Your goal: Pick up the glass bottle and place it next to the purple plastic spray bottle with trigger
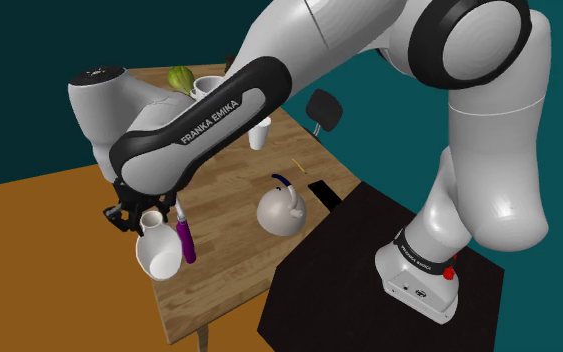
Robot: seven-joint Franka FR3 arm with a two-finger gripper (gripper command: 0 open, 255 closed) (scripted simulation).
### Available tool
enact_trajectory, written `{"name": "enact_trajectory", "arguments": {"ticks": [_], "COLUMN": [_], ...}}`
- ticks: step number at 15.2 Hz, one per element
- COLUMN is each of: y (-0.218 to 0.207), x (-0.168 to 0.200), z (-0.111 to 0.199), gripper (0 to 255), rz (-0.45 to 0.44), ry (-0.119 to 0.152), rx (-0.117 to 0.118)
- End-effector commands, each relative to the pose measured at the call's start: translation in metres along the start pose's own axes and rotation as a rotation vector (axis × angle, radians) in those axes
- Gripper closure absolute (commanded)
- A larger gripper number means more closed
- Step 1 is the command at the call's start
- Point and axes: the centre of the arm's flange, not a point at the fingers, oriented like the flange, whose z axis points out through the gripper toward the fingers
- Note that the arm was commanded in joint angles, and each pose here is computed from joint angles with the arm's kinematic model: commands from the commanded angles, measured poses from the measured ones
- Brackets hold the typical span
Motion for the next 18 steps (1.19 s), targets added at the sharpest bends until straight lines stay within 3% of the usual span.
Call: {"name": "enact_trajectory", "arguments": {"ticks": [1, 8, 16, 17, 18], "y": [-0.001, -0.001, -0.001, -0.001, -0.001], "x": [0.001, 0.002, 0.002, 0.002, 0.002], "z": [0.010, 0.050, 0.050, 0.050, 0.050], "gripper": [255, 255, 255, 0, 0], "rz": [0.000, 0.000, 0.000, 0.000, 0.000], "ry": [0.001, 0.001, 0.001, 0.001, 0.001], "rx": [0.001, 0.001, 0.001, 0.001, 0.001]}}
